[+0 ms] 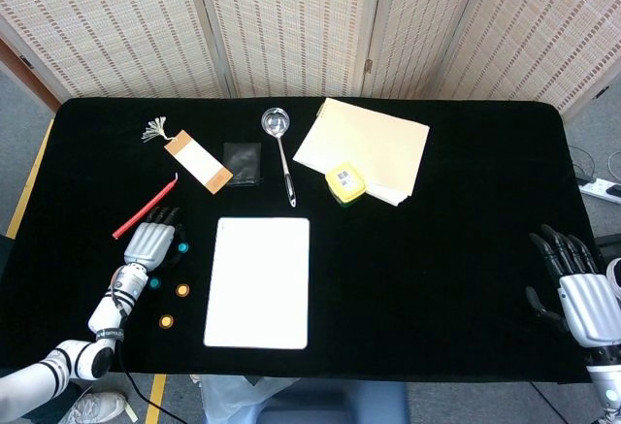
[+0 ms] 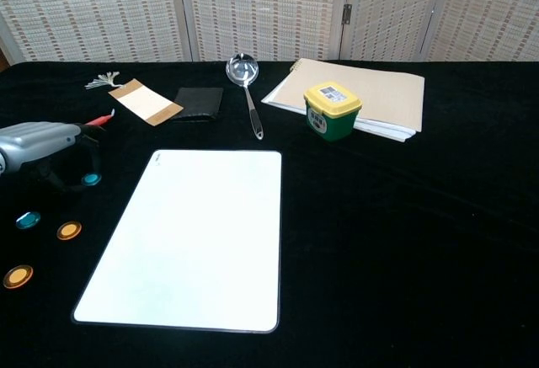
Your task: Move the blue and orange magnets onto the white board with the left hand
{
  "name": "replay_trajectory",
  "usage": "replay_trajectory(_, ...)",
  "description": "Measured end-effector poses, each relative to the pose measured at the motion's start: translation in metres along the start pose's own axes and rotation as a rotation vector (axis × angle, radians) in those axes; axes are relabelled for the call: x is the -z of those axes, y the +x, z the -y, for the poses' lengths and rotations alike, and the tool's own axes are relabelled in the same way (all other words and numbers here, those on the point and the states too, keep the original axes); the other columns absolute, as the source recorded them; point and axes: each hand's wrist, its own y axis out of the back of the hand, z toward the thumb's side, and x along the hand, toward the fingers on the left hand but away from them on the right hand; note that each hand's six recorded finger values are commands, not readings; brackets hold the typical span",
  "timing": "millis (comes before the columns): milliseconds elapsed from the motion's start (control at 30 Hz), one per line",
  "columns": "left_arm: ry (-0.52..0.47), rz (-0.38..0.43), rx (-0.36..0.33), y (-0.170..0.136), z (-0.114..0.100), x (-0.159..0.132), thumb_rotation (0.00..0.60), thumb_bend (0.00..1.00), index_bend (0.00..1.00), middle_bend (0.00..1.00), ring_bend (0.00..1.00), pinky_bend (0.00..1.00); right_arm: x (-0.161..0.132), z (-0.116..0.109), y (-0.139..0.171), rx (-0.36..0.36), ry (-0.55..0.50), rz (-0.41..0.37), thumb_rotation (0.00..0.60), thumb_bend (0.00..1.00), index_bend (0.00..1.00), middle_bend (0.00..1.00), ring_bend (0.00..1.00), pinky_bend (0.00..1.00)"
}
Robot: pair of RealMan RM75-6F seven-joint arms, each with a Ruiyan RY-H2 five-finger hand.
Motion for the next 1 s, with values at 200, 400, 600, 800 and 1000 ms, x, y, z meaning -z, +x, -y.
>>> replay_trajectory(200,-0.007,-0.007,0.008,0.002,0.002,0.002,0.6,0.39,0.48,0.1,0.0,0.0,0.0,-0.002,0.002,0.005,0.0,0.004,0.6,0.46,0.0,0.0,0.0,0.0)
replay_trajectory(400,-0.015,-0.006,0.013,0.002,0.004,0.001,0.6,0.39,0.5,0.1,0.0,0.0,0.0,-0.003,0.003,0.008,0.0,0.004,0.6,0.46,0.0,0.0,0.0,0.0)
replay_trajectory(600,-0.024,-0.004,0.011,0.003,0.004,0.001,0.6,0.4,0.52,0.1,0.0,0.0,0.0,-0.004,0.004,0.014,-0.002,0.004,0.6,0.46,0.0,0.0,0.0,0.0)
replay_trajectory(800,-0.028,0.012,-0.01,0.001,-0.004,-0.002,0.6,0.41,0.53,0.1,0.0,0.0,0.0,-0.004,0.004,0.015,-0.003,0.003,0.6,0.46,0.0,0.0,0.0,0.0)
replay_trajectory(1000,-0.035,0.053,-0.035,-0.003,-0.014,-0.017,0.6,0.41,0.53,0.1,0.0,0.0,0.003,-0.004,0.005,0.016,-0.005,0.007,0.6,0.46,0.0,0.0,0.0,0.0)
